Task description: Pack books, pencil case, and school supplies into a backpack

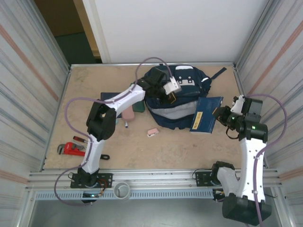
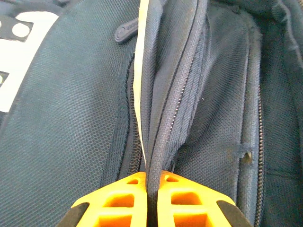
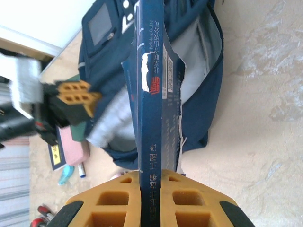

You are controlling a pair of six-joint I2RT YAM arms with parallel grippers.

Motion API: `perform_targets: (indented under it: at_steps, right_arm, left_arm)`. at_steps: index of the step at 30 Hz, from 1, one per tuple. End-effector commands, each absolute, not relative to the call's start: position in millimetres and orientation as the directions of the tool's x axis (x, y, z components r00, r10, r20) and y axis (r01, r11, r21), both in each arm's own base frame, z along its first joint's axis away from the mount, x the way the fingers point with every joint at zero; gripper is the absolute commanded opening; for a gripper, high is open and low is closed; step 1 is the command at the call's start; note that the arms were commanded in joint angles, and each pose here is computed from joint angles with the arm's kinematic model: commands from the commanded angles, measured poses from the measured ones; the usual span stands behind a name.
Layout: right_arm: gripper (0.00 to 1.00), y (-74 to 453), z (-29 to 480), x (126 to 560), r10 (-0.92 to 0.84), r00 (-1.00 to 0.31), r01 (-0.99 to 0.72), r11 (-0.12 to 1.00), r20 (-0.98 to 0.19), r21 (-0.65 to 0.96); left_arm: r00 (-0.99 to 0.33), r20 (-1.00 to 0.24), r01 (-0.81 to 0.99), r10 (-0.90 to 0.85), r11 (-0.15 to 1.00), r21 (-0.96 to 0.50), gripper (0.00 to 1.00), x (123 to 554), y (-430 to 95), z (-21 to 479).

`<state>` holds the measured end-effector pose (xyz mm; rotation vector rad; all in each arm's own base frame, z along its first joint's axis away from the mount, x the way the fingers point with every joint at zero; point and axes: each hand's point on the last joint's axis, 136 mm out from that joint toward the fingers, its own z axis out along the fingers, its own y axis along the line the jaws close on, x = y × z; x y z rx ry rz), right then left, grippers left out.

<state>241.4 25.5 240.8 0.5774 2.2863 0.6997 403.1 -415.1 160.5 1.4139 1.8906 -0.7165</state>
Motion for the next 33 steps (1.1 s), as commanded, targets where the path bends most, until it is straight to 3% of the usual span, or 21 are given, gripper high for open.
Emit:
perform_targets:
  at_steps: [1,7,15,26,30,33]
  right_arm:
    - [0.00,42.3,245.1,229.7,0.540,-0.718,0.148,0.735,-0.439,0.662]
    - [0.00,73.0,230.7,239.3,0.553,-0.768,0.104,0.605,-0.323,0.789]
    - [0.00,121.3,228.1,303.2,0.571,-0.781,0.051,0.462,-0.253,0.885]
    - [0.00,123.0,186.2,393.8,0.654,-0.708,0.142,0.501,-0.266,0.853]
    - [0.00,133.4,179.5,421.1,0.631,-0.690,0.083,0.556,-0.355,0.827]
    - [0.00,144.8,193.5,438.7,0.650,-0.669,0.003,0.488,-0.361,0.873]
  left_arm:
    - [-0.220,-0.905,0.961,0.365,0.243,-0.135,0.00,402.4,-415.3,257.5]
    - [-0.295,-0.916,0.940,0.270,0.256,-0.227,0.00,417.8,-409.0,281.0]
    - [-0.320,-0.917,0.938,0.239,0.219,-0.270,0.00,421.8,-408.9,285.8]
    - [-0.298,-0.927,0.949,0.229,0.174,-0.262,0.00,417.2,-408.0,299.1]
    - [-0.319,-0.917,0.945,0.240,0.147,-0.291,0.00,418.3,-410.0,287.1]
    - [-0.323,-0.913,0.945,0.248,0.132,-0.299,0.00,417.1,-411.0,285.9]
